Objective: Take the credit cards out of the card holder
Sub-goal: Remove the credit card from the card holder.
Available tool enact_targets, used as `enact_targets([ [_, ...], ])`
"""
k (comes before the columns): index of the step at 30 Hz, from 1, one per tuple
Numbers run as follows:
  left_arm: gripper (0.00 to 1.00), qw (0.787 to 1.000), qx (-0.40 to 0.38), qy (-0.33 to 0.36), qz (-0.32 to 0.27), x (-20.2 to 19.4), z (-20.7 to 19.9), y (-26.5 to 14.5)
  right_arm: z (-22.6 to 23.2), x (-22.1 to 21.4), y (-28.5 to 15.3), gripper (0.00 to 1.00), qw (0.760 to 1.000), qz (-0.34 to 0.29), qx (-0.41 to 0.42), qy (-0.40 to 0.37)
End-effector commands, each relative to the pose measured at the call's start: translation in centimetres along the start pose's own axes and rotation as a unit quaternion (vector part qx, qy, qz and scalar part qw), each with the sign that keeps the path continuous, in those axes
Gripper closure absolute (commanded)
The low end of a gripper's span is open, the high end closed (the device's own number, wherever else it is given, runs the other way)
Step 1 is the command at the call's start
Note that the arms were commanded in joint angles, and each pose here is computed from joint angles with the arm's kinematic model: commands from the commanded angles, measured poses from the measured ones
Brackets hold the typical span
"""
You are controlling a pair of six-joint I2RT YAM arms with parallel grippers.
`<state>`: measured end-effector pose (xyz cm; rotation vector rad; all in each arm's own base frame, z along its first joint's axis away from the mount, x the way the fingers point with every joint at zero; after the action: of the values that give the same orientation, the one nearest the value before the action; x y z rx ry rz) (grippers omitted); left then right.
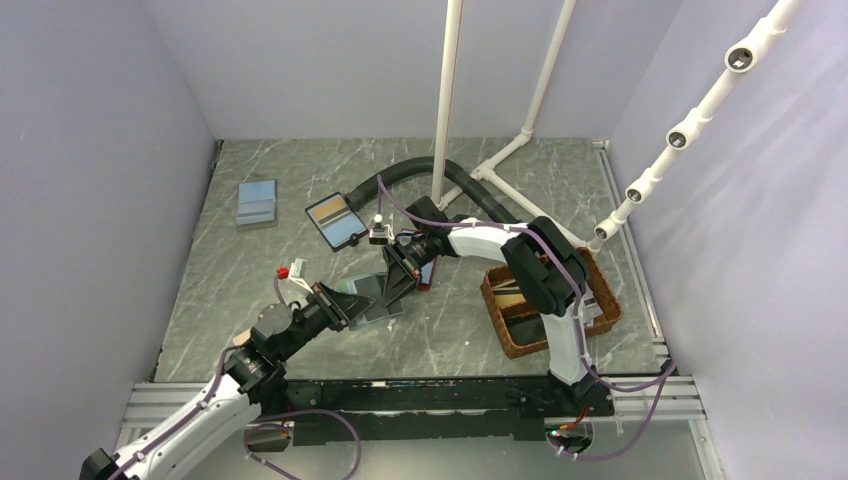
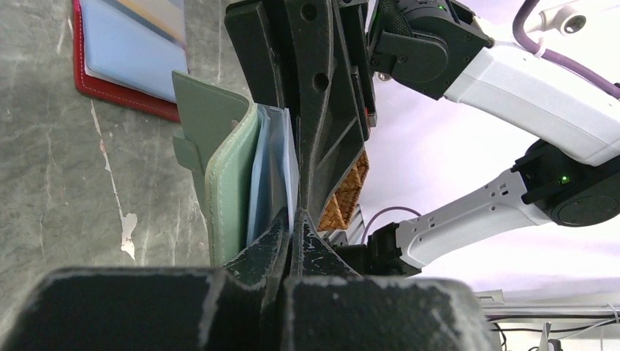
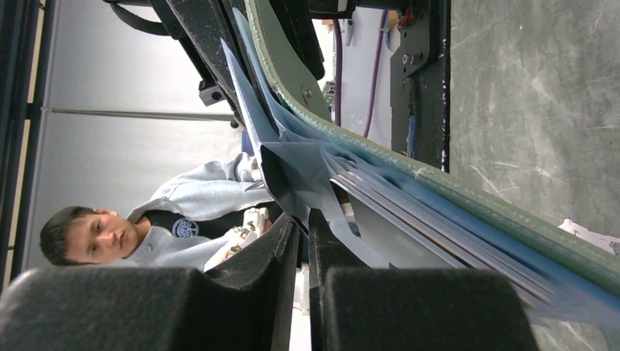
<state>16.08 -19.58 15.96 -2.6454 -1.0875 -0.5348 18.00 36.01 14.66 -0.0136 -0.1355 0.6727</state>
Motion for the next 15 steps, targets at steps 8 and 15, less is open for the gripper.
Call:
enact_targets([
  [8, 1.0, 0.999, -0.042, -0.002, 0.008, -0.15, -1.63, -0.39, 3.07, 0.36, -0.69, 0.83, 0.998, 0.003, 0.02, -0.054],
  [15, 1.0, 0.999, -0.043, -0.002, 0.014, -0.26, -1.73, -0.15, 3.34, 0.24, -0.69, 1.0, 0.998, 0.006, 0.027, -0.06],
])
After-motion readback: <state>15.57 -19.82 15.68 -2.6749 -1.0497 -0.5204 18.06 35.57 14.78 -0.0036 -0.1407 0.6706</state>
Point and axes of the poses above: each gripper's point midway between its finger pads, its own y axis out along the fingers, its own z axis along the line the jaws close on, x = y × z, the point moved 2 cm from there along -y, back along the fingers, and after that the axes turned 1 degree about y, right-handed, at the moved point
